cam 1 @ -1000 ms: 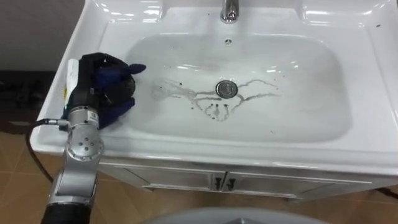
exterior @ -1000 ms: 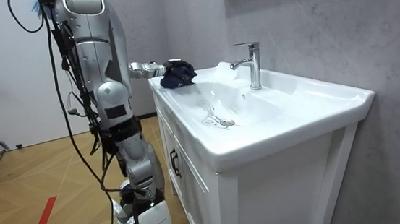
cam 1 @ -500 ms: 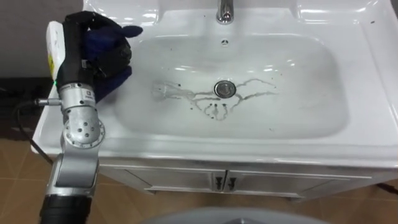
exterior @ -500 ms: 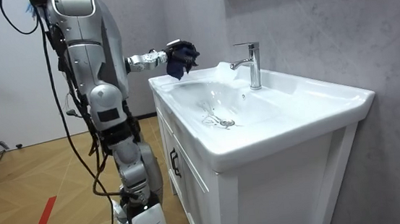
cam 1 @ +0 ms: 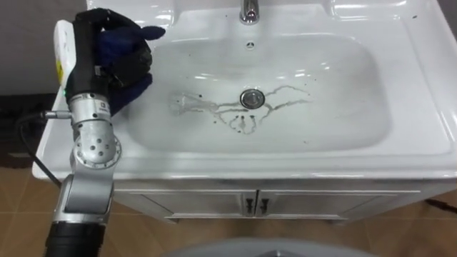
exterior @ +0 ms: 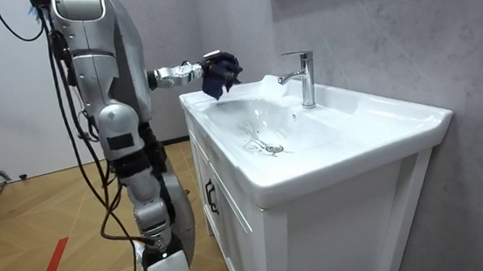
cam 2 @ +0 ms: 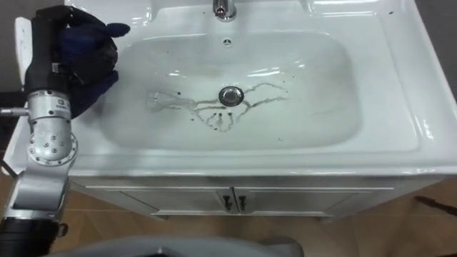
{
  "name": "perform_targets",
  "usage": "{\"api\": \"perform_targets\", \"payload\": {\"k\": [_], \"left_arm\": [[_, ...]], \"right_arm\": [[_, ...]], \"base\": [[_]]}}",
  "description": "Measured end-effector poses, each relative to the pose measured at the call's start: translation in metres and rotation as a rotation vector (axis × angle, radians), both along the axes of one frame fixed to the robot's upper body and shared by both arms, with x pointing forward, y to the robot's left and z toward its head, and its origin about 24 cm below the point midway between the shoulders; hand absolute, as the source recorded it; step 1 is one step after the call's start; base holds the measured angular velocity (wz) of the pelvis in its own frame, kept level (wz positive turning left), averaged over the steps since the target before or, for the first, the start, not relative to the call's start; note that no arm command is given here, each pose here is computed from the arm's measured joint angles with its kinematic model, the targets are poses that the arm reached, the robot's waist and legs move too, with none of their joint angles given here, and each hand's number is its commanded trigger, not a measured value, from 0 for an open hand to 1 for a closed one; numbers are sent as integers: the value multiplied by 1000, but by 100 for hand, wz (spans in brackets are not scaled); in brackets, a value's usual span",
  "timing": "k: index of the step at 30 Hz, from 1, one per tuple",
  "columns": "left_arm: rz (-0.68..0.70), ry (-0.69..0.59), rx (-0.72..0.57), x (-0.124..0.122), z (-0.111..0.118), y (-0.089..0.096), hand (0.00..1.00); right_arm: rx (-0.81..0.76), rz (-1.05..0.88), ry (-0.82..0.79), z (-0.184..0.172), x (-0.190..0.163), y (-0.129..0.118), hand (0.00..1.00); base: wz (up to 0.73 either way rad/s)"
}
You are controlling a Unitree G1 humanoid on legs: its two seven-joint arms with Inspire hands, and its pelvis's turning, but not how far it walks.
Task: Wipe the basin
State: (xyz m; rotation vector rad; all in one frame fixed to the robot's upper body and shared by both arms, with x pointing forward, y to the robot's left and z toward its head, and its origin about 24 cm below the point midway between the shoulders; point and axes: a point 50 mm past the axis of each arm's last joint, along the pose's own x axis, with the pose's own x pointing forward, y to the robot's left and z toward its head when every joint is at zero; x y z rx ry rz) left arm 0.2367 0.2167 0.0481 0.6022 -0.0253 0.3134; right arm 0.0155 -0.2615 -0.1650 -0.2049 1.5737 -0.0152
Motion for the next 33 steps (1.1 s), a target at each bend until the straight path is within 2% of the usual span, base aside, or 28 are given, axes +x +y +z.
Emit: {"api": "perform_targets", "payload": {"k": [3, 12, 18, 21, 28, 33], "left_arm": [[19, 70, 17, 1, -15, 6, 100], [8, 159, 40, 22, -30, 9, 100], [-49, 237, 61, 45, -42, -3, 100], [-47, 259, 73, 58, -42, -4, 100], [-29, 330, 81, 65, -53, 1, 100], [-47, 360, 99, 66, -60, -1, 100]], "right_arm": [[-10, -41, -24, 0, 4, 0, 0], [0, -100, -60, 0, 8, 0, 0], [-21, -96, -113, 2, 27, -2, 0], [-30, -94, -137, 3, 37, -3, 0], [-56, -85, -204, 7, 58, -4, 0], [-42, -183, -325, 11, 82, -3, 0]], "base": [[0], [-8], [-11], [-1], [-8], [-15]]}}
